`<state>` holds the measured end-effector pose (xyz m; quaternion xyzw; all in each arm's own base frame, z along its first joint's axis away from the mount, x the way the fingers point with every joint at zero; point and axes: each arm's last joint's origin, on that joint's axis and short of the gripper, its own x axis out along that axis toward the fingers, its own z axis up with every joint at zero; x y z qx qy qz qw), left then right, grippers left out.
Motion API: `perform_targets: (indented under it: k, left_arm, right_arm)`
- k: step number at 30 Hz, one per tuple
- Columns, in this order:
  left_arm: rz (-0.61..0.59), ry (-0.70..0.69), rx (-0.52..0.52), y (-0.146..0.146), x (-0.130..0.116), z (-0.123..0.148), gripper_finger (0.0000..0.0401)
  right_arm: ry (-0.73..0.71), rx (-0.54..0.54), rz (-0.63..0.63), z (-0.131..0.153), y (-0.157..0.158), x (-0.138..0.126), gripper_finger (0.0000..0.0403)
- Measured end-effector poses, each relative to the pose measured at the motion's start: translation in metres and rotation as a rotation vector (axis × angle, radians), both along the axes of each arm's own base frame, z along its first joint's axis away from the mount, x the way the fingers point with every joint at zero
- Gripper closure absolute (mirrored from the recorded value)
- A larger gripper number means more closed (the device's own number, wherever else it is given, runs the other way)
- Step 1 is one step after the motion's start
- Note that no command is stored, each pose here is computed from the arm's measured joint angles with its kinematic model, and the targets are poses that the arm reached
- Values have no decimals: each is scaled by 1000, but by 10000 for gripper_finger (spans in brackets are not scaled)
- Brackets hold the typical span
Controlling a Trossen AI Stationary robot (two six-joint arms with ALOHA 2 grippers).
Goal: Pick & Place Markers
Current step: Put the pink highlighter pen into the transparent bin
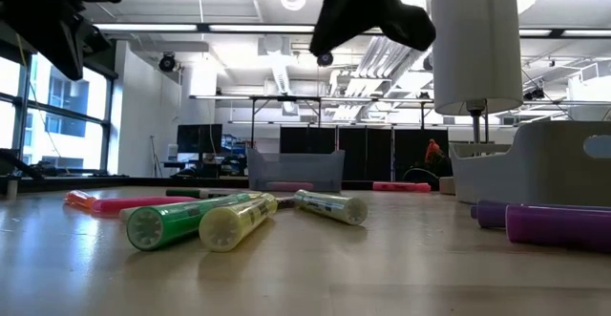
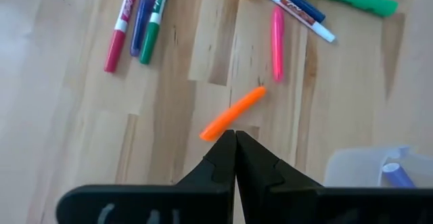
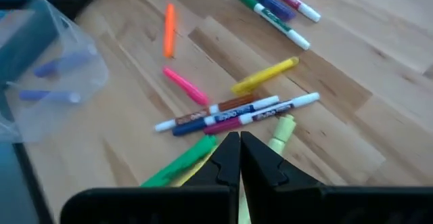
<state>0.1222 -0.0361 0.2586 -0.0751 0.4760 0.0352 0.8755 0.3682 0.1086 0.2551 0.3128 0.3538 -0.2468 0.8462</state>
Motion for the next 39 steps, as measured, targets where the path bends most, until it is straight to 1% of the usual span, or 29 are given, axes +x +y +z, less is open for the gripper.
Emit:
perform_targets:
  k: [5, 7, 11, 17, 21, 23, 24, 27, 30, 33, 35, 39]
  left_arm:
    - [-38, -5, 28, 1, 0, 0, 401]
    - [-48, -1, 36, 0, 1, 0, 401]
    - [-52, 9, 43, 0, 2, -1, 401]
    - [-31, 11, 30, 0, 2, -1, 401]
    - [-7, 18, 20, 0, 2, -2, 401]
    - [5, 14, 32, 1, 2, -2, 401]
    - [12, 10, 43, 1, 2, -2, 401]
    - [58, -5, 73, 3, 2, -1, 401]
    - [133, -32, 91, 5, 2, 0, 401]
    - [178, -53, 104, 6, 1, 1, 401]
    - [206, -69, 107, 7, 0, 2, 401]
    - [245, -94, 100, 8, -3, 4, 401]
  right_arm:
    - [142, -13, -109, -8, -27, -6, 403]
    - [213, -8, -121, -11, -42, -9, 403]
    - [316, 1, -85, -13, -75, -9, 403]
    - [377, -32, 9, -14, -128, -9, 403]
    - [401, -63, -5, -14, -161, -12, 403]
    - [414, -81, -68, -14, -174, -15, 403]
    - [421, -91, -122, -14, -180, -17, 403]
    - [428, -134, -339, -20, -193, -25, 403]
    - [420, -184, -555, -35, -202, -35, 403]
    - [370, -165, -717, -54, -212, -44, 403]
    - [315, -147, -791, -68, -219, -49, 403]
    - [165, -123, -852, -92, -233, -53, 403]
